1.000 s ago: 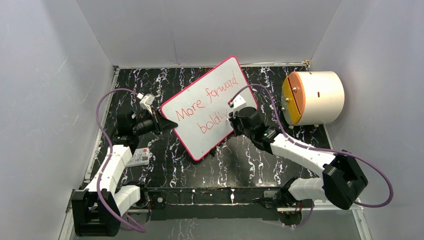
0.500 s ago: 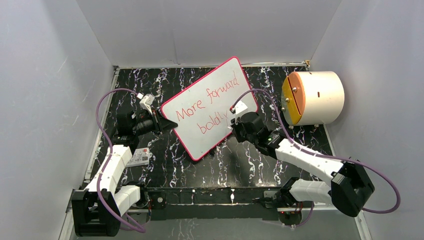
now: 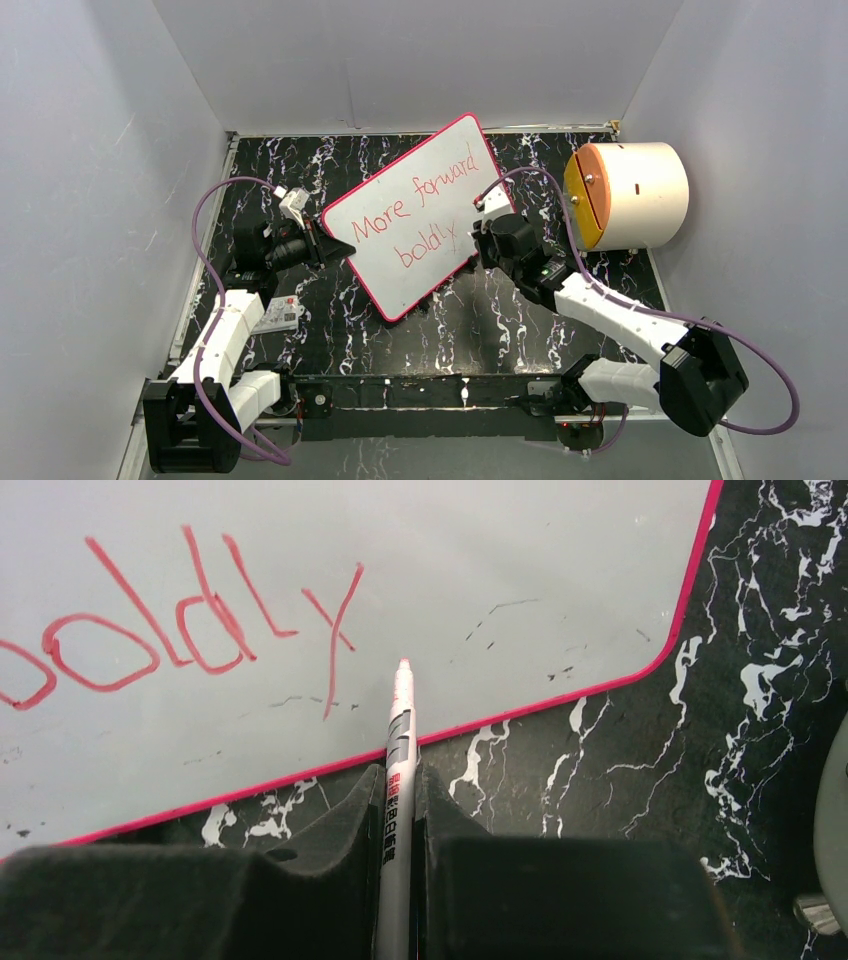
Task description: Write a sentence on the whiteboard
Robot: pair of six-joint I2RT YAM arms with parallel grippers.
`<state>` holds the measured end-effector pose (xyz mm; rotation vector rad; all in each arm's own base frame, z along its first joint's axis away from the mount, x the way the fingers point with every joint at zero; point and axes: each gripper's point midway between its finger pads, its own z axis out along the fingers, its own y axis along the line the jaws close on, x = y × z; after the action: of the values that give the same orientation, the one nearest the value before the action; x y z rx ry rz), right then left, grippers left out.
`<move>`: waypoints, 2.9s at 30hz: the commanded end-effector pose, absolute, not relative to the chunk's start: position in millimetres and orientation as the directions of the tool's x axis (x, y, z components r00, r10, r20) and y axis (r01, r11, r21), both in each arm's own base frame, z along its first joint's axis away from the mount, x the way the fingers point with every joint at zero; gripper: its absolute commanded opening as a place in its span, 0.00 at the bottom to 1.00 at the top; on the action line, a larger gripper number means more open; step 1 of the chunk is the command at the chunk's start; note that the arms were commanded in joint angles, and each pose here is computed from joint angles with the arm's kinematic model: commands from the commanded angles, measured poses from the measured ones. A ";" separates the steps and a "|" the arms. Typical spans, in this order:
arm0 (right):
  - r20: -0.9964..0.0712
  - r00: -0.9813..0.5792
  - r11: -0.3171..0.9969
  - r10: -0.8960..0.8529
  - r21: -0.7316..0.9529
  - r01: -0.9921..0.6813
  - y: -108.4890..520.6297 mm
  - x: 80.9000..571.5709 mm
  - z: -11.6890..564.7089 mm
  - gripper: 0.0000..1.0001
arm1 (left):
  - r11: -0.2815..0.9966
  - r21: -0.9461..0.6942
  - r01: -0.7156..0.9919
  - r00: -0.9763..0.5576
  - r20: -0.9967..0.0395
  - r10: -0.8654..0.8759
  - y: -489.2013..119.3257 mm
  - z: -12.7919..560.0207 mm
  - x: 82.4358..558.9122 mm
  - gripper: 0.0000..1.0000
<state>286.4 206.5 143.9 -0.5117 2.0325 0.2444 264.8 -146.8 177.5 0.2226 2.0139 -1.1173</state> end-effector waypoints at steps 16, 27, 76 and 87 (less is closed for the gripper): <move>-0.932 -0.330 0.895 -0.150 0.014 -0.445 224.9 331.3 174.2 0.00 | 0.677 -0.632 0.377 -0.716 -0.663 -0.219 -132.7 144.4 266.8 0.00; -0.917 -0.361 0.890 -0.173 0.011 -0.456 225.6 330.6 159.0 0.00 | 0.671 -0.633 0.386 -0.716 -0.664 -0.214 -133.7 144.7 265.8 0.00; -0.996 -0.091 0.973 0.017 0.038 -0.228 83.4 220.3 315.0 0.00 | 0.916 -0.231 -0.327 -0.456 -0.810 -0.368 12.5 214.6 298.7 0.81; -0.996 -0.088 0.964 0.019 0.042 -0.261 88.9 218.4 307.2 0.00 | 0.888 -0.069 -0.454 -0.620 -0.691 -0.371 47.7 126.1 339.3 0.67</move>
<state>218.6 88.8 293.6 -0.2132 1.7040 0.2054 325.2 25.2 137.3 -0.5542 2.3030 0.0473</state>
